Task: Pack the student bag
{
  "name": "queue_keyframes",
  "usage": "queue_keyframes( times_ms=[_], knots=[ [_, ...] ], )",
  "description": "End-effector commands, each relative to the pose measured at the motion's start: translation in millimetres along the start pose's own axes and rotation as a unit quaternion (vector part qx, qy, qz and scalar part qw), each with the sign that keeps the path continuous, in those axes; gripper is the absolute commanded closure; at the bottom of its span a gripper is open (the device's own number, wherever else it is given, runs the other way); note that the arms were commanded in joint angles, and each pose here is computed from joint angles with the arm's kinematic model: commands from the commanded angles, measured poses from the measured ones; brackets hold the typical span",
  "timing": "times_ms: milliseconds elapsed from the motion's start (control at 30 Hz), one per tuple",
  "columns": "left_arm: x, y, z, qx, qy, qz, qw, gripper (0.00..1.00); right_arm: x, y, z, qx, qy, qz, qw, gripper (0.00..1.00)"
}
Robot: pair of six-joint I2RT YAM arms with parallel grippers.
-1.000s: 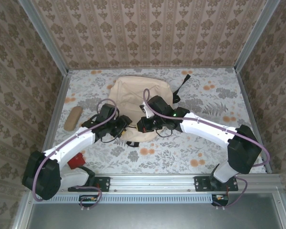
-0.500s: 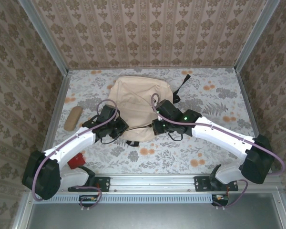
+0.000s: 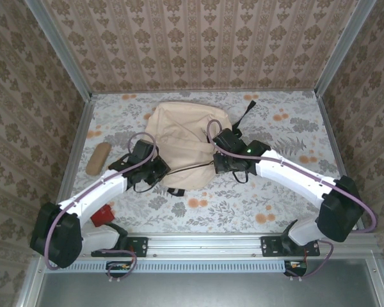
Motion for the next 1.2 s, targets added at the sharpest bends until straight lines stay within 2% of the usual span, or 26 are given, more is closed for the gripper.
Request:
queue_keyframes(
  times_ms=[0, 233, 300, 433, 567, 600, 733, 833, 1000, 1167],
  knots=[
    [20.0, -6.1, -11.4, -0.036, 0.006, -0.049, 0.998, 0.98, -25.4, 3.9, -8.4, 0.007, -0.004, 0.085, 0.996, 1.00],
    [25.4, -9.6, -13.8, -0.034, 0.012, -0.051, 0.998, 0.99, -34.2, 29.9, -23.4, 0.021, 0.002, 0.096, 0.995, 1.00],
    [26.2, -12.0, -21.4, -0.040, 0.005, -0.049, 0.998, 0.99, -30.3, 32.3, -26.9, 0.027, -0.004, 0.080, 0.996, 1.00],
    [23.3, -18.2, -33.3, -0.052, 0.014, -0.050, 0.997, 0.99, -5.8, 26.5, -26.6, 0.019, -0.029, -0.037, 0.999, 1.00],
    [23.1, -28.4, -48.9, -0.067, 0.015, -0.059, 0.996, 0.96, 23.1, 17.6, -24.2, 0.013, -0.041, -0.155, 0.987, 1.00],
    [23.5, -31.4, -51.6, -0.070, 0.016, -0.062, 0.996, 0.92, 30.1, 17.6, -23.6, 0.014, -0.039, -0.178, 0.983, 1.00],
    [20.4, -44.2, -48.0, -0.057, 0.019, -0.060, 0.996, 0.58, 54.4, 18.6, -26.3, 0.005, -0.038, -0.237, 0.971, 1.00],
    [18.9, -51.4, -35.5, -0.032, -0.003, -0.032, 0.999, 0.41, 64.4, 19.1, -28.5, 0.005, -0.043, -0.247, 0.968, 1.00],
    [19.1, -48.9, -14.3, -0.004, -0.060, 0.047, 0.997, 0.30, 67.6, 17.3, -26.6, 0.005, -0.045, -0.258, 0.965, 1.00],
    [-1.6, -39.1, -3.6, 0.015, -0.061, 0.082, 0.995, 0.25, 66.6, 14.5, -20.6, 0.008, -0.046, -0.265, 0.963, 1.00]
  ],
)
Point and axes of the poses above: each hand's point on the last joint's axis, 136 mm out from that joint toward the fingers, its own y axis out along the fingers, its own x axis along the line the jaws close on, z = x × y, the point moved 9 cm from there along -y, back along the fingers, and after that the axes turned 12 degrees about -y, right-handed, at the moved point
